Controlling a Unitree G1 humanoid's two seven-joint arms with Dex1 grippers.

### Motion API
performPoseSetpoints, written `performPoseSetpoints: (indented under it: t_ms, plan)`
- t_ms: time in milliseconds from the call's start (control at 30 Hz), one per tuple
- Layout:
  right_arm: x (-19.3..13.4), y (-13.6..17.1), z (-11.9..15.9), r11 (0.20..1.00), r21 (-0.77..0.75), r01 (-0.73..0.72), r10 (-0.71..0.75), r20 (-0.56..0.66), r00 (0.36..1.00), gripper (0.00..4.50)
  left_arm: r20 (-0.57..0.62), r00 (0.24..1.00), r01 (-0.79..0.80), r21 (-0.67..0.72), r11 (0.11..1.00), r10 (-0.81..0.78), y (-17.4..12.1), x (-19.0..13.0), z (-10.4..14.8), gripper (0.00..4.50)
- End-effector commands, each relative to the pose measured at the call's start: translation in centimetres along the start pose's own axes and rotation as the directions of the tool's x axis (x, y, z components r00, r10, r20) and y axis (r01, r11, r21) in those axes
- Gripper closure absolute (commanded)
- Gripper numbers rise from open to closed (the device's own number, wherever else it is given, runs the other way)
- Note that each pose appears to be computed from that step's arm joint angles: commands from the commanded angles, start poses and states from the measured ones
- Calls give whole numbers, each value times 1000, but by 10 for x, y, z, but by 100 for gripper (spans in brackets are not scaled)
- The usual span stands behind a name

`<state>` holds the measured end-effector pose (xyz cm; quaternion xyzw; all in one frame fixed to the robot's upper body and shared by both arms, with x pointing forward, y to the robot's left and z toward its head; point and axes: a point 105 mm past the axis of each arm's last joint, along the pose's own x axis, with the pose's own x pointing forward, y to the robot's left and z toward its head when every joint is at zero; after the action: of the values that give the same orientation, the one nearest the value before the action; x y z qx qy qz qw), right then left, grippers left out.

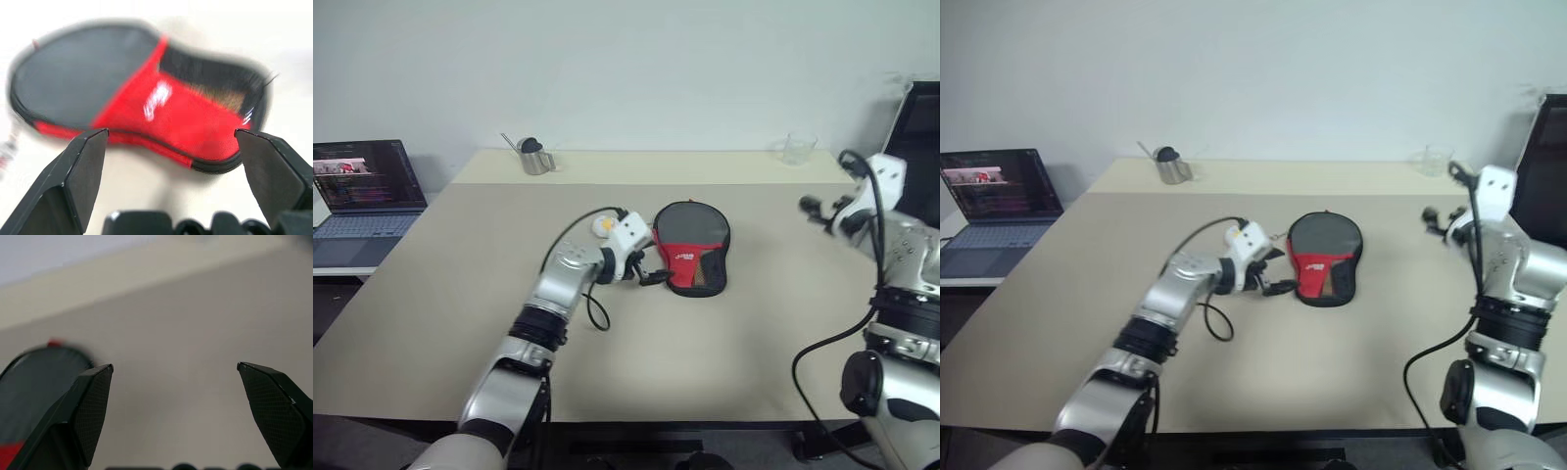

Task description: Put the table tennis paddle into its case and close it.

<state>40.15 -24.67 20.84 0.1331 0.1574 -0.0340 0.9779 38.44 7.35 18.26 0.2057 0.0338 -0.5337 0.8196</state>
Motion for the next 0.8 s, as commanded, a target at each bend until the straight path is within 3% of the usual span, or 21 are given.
performPoseSetpoints:
  t_ms: [33,167,267,367,667,800]
  plan:
    - [7,19,-27,997,25,-67,69,-71,995,3,89,993,72,47,996,-76,1,-45,35,0]
    - [19,33,-47,996,27,-84,86,-87,992,3,72,997,28,38,999,-30,10,-72,33,0]
    - [27,29,-69,995,83,-56,67,-137,988,3,4,982,-187,40,982,187,42,-86,16,0]
    - [29,34,-85,989,133,-70,92,-170,981,3,-45,989,-141,27,990,142,30,-95,3,0]
    - [31,55,-109,982,146,-122,154,-236,959,3,-44,990,-137,2,991,137,20,-90,-1,0]
    - [25,74,-91,963,144,-227,250,-170,953,3,-43,990,-133,-1,991,133,18,-90,0,0]
